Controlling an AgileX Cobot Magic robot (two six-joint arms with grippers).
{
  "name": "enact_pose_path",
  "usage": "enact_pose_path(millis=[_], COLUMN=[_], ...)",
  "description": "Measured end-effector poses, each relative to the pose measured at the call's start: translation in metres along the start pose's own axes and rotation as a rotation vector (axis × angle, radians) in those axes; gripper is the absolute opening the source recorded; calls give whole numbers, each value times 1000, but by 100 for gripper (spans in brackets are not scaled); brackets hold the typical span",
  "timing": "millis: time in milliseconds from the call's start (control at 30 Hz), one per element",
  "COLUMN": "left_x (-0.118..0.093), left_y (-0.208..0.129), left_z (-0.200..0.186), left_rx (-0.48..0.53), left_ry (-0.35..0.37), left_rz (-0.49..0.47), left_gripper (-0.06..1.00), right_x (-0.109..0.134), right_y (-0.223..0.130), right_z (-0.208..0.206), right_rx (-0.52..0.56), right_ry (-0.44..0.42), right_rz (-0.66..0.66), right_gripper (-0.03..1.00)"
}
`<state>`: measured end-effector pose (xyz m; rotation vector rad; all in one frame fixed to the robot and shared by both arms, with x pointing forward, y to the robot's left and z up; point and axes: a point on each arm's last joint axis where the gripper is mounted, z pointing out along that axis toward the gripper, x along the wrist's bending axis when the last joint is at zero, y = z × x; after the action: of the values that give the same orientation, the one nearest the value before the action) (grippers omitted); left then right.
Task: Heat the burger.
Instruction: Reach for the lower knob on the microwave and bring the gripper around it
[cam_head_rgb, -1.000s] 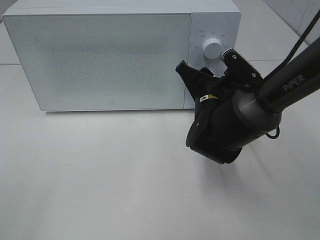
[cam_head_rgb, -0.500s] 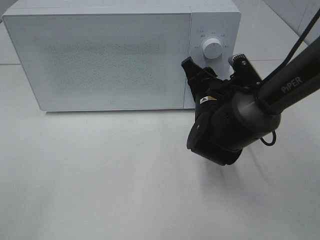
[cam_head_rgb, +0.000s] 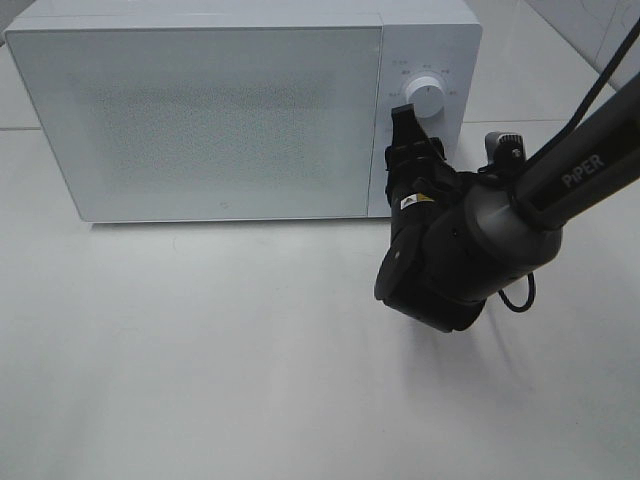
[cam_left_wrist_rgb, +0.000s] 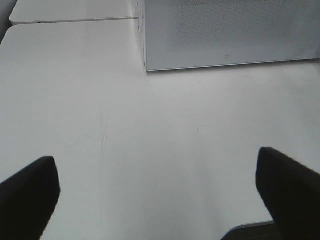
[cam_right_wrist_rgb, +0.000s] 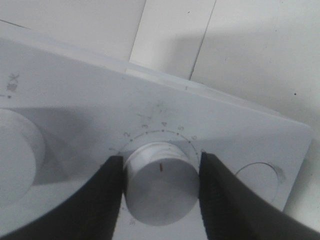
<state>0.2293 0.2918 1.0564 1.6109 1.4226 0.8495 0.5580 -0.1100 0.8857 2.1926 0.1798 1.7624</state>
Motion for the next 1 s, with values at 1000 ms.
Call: enact_pose_path(millis=[1000], left_x=[0], left_y=[0], left_z=[0], left_rx=[0], left_ry=[0], left_rz=[0], left_gripper=[99], right_x=[-1], right_y=[-1], right_z=[0], right_rx=[11], right_ry=[-1], right_rz=[386], right_gripper=[45])
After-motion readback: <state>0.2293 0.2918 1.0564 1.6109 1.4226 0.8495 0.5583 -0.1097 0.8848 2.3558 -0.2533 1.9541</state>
